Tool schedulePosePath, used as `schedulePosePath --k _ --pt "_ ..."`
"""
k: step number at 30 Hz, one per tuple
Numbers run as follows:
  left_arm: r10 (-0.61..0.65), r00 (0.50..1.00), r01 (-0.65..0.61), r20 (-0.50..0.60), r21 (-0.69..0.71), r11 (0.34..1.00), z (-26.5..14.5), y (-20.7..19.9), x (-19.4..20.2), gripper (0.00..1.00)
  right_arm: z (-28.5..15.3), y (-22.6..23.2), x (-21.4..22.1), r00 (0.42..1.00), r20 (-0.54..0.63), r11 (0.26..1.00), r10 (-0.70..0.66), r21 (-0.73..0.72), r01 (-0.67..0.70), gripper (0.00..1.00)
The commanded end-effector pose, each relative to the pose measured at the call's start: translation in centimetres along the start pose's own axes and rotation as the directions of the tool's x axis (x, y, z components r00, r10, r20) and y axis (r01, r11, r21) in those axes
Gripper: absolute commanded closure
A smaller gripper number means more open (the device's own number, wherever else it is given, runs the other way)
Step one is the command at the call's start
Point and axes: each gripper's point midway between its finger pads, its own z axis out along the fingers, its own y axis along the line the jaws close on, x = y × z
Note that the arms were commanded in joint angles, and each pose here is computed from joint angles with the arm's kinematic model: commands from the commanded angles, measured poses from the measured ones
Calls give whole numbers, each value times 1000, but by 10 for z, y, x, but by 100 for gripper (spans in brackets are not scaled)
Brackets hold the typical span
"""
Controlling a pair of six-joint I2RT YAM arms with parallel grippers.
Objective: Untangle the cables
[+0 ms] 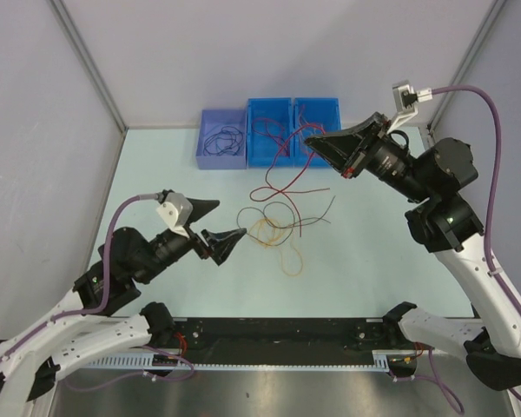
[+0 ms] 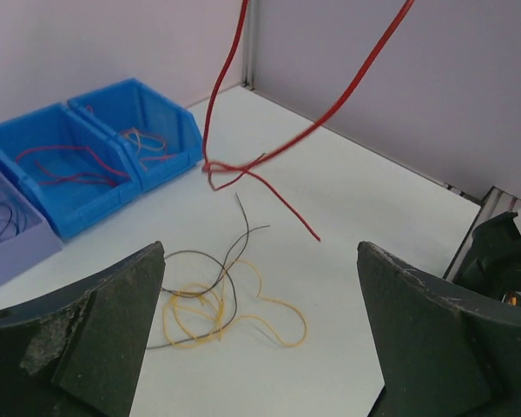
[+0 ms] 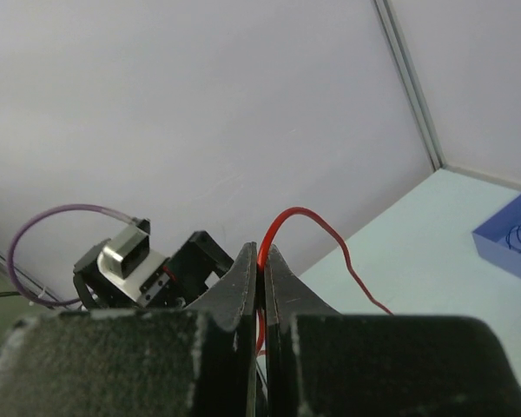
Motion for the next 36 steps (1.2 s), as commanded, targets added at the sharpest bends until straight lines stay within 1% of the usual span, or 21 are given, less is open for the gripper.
schedulePosePath --k 1,5,8,11,13,14,19,20,23,24,26,27,29,30,31,32,33,35,36 --pt "112 988 -122 103 98 988 8 -19 -43 1 2 6 8 999 -42 1000 7 -29 -8 100" --pt "175 977 -187 119 96 978 14 -19 -51 0 2 6 12 998 -57 999 11 -32 -12 100" --pt "213 972 -223 101 108 969 24 -21 -51 0 4 8 16 997 -70 999 18 -44 -21 100" --pt "241 968 -247 68 90 965 37 -17 -46 0 5 12 19 996 -83 998 22 -62 -27 100" --pt "255 965 -259 63 64 964 44 -13 -46 0 5 15 20 995 -91 997 30 -75 -37 100" --pt "266 961 -271 80 60 961 45 -13 -50 0 5 16 22 995 -99 996 33 -80 -41 100" --pt "283 956 -289 81 79 954 57 -18 -54 0 5 25 28 992 -120 992 46 -114 -59 100" --pt "292 954 -297 68 86 951 63 -19 -50 1 5 29 28 991 -123 990 45 -129 -61 100" --pt "304 951 -307 55 66 949 68 -15 -48 14 4 35 29 990 -133 986 44 -155 -65 100" --pt "303 951 -306 59 54 950 69 -13 -48 22 4 35 30 989 -139 985 46 -160 -68 100" --pt "311 948 -314 60 32 949 70 -9 -49 32 2 39 32 988 -152 981 38 -182 -66 100" --pt "314 947 -316 60 25 948 70 -8 -49 44 2 40 32 987 -155 980 35 -189 -64 100" --pt "323 945 -324 61 12 946 70 -6 -50 58 1 43 35 985 -172 976 31 -208 -67 100" --pt "324 944 -325 62 10 946 69 -5 -51 75 1 43 37 984 -177 975 30 -211 -68 100" --pt "324 944 -325 61 7 946 69 -5 -51 81 0 44 36 984 -178 974 28 -217 -67 100" --pt "324 944 -325 62 5 946 68 -4 -51 84 0 44 37 983 -183 974 27 -218 -68 100" --pt "325 944 -325 63 -3 946 67 -3 -52 92 -1 45 38 982 -186 972 24 -225 -66 100" --pt "322 944 -322 69 -14 947 66 -1 -54 100 -1 47 39 980 -196 970 23 -234 -69 100" --pt "320 944 -320 73 -16 947 64 -1 -54 100 -1 46 40 980 -199 969 26 -235 -73 100"
